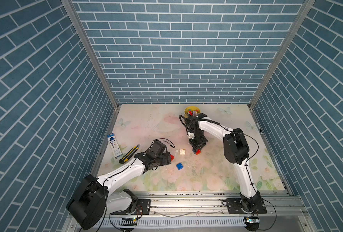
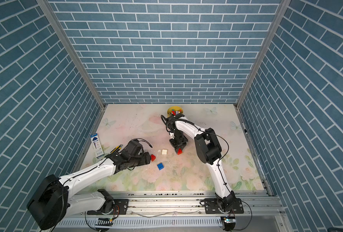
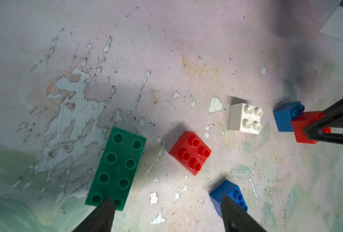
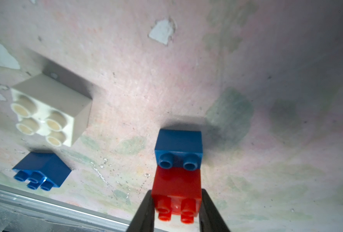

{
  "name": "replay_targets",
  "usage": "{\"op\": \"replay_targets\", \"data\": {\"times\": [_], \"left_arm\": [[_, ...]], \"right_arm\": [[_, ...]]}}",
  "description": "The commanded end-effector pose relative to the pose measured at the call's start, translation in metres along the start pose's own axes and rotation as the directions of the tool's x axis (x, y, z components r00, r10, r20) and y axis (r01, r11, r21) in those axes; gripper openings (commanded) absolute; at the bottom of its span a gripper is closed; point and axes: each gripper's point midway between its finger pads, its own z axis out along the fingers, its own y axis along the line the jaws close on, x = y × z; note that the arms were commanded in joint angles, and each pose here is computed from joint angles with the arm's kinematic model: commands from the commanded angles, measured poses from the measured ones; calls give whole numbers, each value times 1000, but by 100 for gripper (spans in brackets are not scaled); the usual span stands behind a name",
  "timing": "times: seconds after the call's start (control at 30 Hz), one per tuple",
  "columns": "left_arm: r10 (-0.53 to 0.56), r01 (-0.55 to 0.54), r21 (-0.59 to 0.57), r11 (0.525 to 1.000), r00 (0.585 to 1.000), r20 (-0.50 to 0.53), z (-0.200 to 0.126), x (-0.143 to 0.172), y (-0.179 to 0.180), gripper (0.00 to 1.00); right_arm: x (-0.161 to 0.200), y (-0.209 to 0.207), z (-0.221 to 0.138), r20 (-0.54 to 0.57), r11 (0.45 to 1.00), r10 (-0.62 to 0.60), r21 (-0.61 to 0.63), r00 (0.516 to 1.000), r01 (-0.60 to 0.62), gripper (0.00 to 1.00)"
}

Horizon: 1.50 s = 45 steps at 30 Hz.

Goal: Assemble the letter y with lego
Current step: Assemble the lego brick with the lego brick, then move the lego brick at the center of the board.

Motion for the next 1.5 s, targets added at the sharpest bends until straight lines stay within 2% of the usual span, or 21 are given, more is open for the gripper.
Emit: {"op": "replay_targets", "data": {"times": [0.0, 0.3, 0.53, 0.77, 0.8, 1.1, 1.27, 1.47], "left_arm": [[6, -6, -22, 1000, 1000, 3, -3, 3, 5, 85], [0, 0, -24, 1000, 1000, 10, -5, 2, 6, 85], [2, -2, -28, 1000, 1000, 9, -5, 2, 5, 85], [6, -5, -35, 999, 1000, 15, -10, 0, 4, 85], [6, -5, -39, 999, 1000, 18, -11, -1, 4, 85], [-6, 14, -224, 974, 999, 38, -23, -7, 34, 87], [22, -4, -292, 956, 998, 61, -23, -22, 36, 84], [54, -40, -351, 936, 998, 29, -7, -30, 36, 79]], "right_arm": [[-19, 5, 38, -8, 1000, -20, 10, 1000, 20, 33], [-29, 10, 9, 61, 1000, -26, 5, 998, 26, 40], [-27, 11, -9, 110, 1000, -26, 7, 994, 25, 55], [-21, 9, -30, 167, 1000, -15, 22, 986, 12, 57], [-19, 7, -43, 207, 999, -13, 41, 978, 5, 57], [7, 6, -73, 381, 999, 34, 11, 924, -42, 56], [28, 8, -70, 434, 997, 72, -39, 898, -62, 56], [48, 15, -60, 454, 990, 116, -119, 883, -69, 55]]}}
